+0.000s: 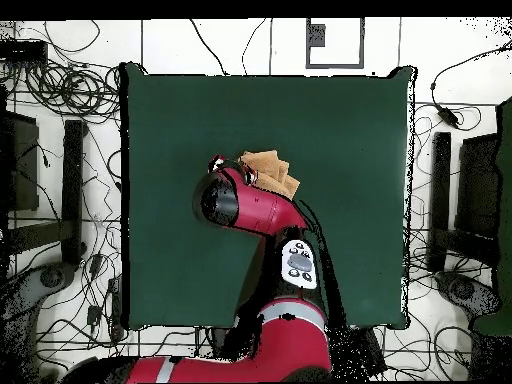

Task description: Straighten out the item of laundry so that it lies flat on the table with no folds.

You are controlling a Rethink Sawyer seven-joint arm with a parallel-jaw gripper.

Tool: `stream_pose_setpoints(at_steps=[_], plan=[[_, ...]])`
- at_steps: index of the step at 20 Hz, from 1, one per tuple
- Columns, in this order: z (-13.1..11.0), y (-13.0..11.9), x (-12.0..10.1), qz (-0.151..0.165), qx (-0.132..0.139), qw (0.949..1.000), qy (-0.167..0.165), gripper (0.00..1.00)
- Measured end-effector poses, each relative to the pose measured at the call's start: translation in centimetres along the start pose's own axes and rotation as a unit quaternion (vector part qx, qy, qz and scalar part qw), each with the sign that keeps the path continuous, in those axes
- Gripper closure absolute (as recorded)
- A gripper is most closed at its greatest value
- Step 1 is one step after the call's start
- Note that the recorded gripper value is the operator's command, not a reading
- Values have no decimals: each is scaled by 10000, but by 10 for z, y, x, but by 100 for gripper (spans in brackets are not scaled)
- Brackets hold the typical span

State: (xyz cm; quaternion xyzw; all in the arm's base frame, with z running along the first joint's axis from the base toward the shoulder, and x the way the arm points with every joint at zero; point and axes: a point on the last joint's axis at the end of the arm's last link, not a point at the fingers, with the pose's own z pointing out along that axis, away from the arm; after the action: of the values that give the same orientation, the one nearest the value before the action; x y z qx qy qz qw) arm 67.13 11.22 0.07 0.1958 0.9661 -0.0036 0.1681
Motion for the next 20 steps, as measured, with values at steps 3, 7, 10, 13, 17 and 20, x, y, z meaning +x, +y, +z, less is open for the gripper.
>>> stream_pose_setpoints(at_steps=[3, 7, 10, 13, 17, 20], plan=[[0, 0, 1, -42, 11, 10000, -11, 100], [-1, 3, 4, -89, 18, 10000, -18, 100], [-1, 4, 4, -105, 17, 9999, -18, 100], [-1, 2, 4, -132, 25, 9999, -19, 100], [-1, -4, 4, -193, 42, 9998, -27, 100], [-2, -9, 1, -197, 53, 9998, -34, 100]])
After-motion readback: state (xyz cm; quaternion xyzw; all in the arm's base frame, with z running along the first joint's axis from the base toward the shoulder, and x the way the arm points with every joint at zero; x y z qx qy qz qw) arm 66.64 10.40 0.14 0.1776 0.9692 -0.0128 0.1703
